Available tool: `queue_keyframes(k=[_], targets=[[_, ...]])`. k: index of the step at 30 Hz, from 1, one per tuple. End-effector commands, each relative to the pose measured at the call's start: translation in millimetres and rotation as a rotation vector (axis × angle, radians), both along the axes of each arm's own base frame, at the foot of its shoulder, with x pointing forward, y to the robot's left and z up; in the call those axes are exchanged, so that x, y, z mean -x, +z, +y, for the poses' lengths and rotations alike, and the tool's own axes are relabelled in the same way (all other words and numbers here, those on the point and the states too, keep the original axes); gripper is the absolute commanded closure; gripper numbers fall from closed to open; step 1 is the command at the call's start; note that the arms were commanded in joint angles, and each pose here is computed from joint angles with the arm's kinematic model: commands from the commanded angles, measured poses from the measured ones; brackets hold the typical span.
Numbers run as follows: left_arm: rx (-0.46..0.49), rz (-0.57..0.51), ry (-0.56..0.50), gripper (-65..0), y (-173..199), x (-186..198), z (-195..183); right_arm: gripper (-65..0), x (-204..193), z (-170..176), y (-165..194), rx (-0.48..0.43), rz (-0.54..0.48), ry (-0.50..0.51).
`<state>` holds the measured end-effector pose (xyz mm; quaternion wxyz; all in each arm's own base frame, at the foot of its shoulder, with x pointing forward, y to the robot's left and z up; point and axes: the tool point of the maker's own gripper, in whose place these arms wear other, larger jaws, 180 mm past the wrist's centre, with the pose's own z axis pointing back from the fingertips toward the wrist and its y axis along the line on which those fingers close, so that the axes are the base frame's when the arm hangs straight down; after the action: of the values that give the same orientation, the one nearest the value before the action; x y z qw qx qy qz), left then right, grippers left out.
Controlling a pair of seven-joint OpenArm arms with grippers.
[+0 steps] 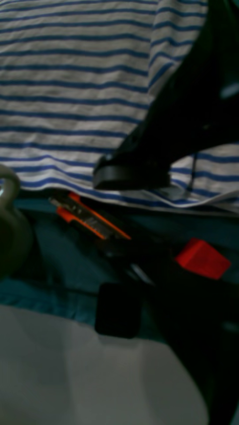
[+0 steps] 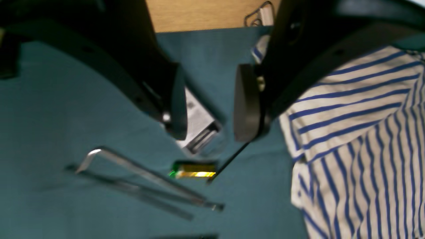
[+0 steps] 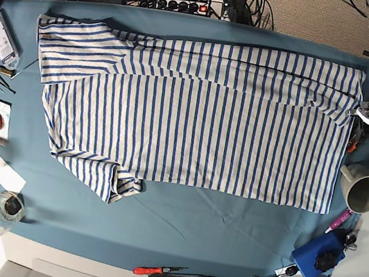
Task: Fold the T-shirt properly
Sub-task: 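Release the shirt edge and raise both grippers away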
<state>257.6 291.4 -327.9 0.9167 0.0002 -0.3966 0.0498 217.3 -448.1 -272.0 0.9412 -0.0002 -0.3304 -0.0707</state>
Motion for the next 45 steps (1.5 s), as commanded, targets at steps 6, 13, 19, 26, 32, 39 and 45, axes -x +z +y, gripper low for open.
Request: queue_keyframes(k=[6,13,19,26,32,39,45], targets=[[-0.003,-0.087,-0.015,-25.0,20.8,-12.8,0.4,-23.6,-11.3,-15.0,35.5,0.082,-0.048,0.021],[-0.008,-0.098,-0.020,-25.0,26.4,-15.6,-1.0,-23.6,-10.6,-16.0,35.2,0.086,-0.044,0.019],[-0.007,-0.099,-0.020,-25.0,26.5,-15.7,-1.2,-23.6,-9.9,-13.4,30.7,0.073,-0.044,0.016],[-0.007,-0.099,-0.020,-25.0,26.5,-15.8,-1.3,-23.6,-5.6,3.5,4.7,-0.003,-0.042,0.002],[0.001,-0.103,-0.022,-25.0,27.0,-16.2,-2.5,-23.6,-4.8,12.1,-4.8,-0.040,-0.048,0.000],[0.044,-0.127,-0.035,-25.0,30.3,-18.8,-9.3,-23.6,-34.0,23.8,17.8,-0.078,-0.180,0.042],[0.044,-0.136,-0.036,-25.0,32.9,-21.6,-9.4,-23.6,-54.3,48.4,-2.3,-0.079,-0.155,0.094]])
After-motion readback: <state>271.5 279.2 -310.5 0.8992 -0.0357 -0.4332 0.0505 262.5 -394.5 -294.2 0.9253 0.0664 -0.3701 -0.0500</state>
